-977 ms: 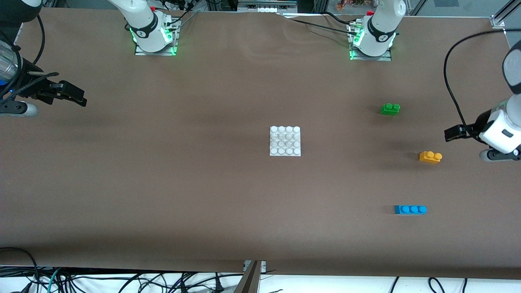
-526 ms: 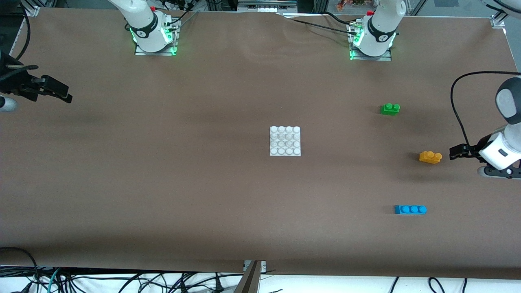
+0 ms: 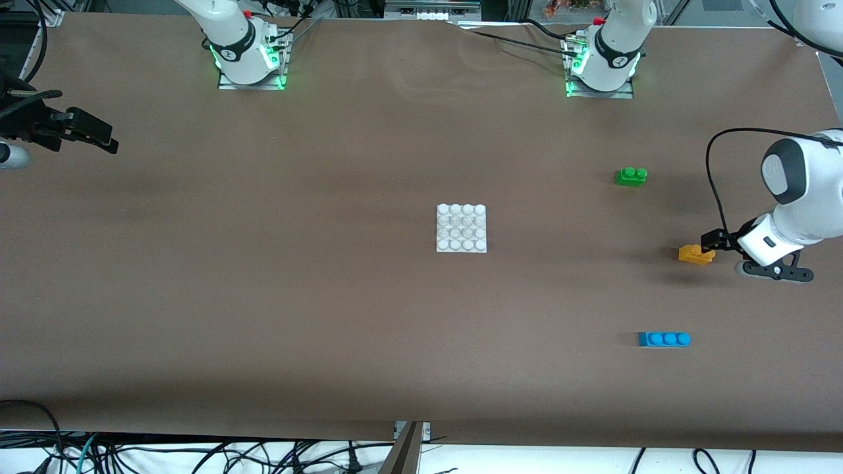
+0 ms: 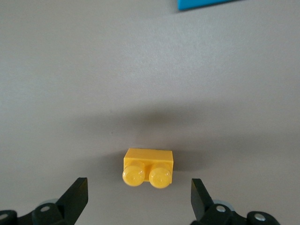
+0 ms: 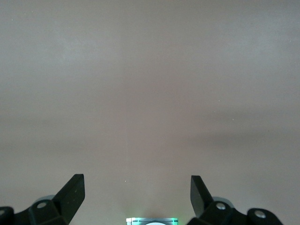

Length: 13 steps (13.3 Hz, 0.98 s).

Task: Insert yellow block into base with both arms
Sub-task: 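Reach the left gripper down to the yellow brick, then close the left gripper on the yellow brick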

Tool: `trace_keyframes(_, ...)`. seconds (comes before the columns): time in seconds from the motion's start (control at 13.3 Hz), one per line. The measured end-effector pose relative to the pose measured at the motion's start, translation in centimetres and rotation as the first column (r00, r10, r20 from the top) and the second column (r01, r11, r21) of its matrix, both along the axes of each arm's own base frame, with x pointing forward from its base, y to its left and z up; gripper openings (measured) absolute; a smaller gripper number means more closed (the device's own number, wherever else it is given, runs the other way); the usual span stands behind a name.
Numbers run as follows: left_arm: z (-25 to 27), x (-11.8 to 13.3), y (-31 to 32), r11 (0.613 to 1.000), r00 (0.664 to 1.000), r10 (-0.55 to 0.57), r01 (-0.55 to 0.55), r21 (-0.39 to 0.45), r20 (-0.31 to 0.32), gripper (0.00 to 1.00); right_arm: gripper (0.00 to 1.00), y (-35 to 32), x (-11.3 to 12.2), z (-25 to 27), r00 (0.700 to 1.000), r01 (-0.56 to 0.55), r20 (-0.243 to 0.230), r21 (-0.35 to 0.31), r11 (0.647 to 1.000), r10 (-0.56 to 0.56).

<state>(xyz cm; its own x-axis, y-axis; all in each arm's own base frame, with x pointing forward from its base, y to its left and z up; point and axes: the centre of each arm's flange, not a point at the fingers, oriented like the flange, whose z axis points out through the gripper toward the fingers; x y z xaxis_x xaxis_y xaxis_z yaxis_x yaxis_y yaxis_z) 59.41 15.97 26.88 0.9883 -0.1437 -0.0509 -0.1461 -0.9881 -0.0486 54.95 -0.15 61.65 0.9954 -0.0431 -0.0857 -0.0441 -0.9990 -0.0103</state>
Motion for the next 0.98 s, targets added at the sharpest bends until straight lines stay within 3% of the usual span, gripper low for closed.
trace_keyframes(0.38,-4.4,-0.7,0.2,1.0,0.999,-0.013,0.012,-0.023,-0.049,0.97,1.0,-0.7,0.0,0.0,1.0,0.013,0.005,0.0,1.0,-0.013)
trace_keyframes(0.98,-5.8,-1.0,1.1,0.998,0.997,-0.063,0.061,-0.033,-0.05,0.97,1.0,0.1,0.1,0.1,1.0,-0.003,0.01,0.0,1.0,0.003)
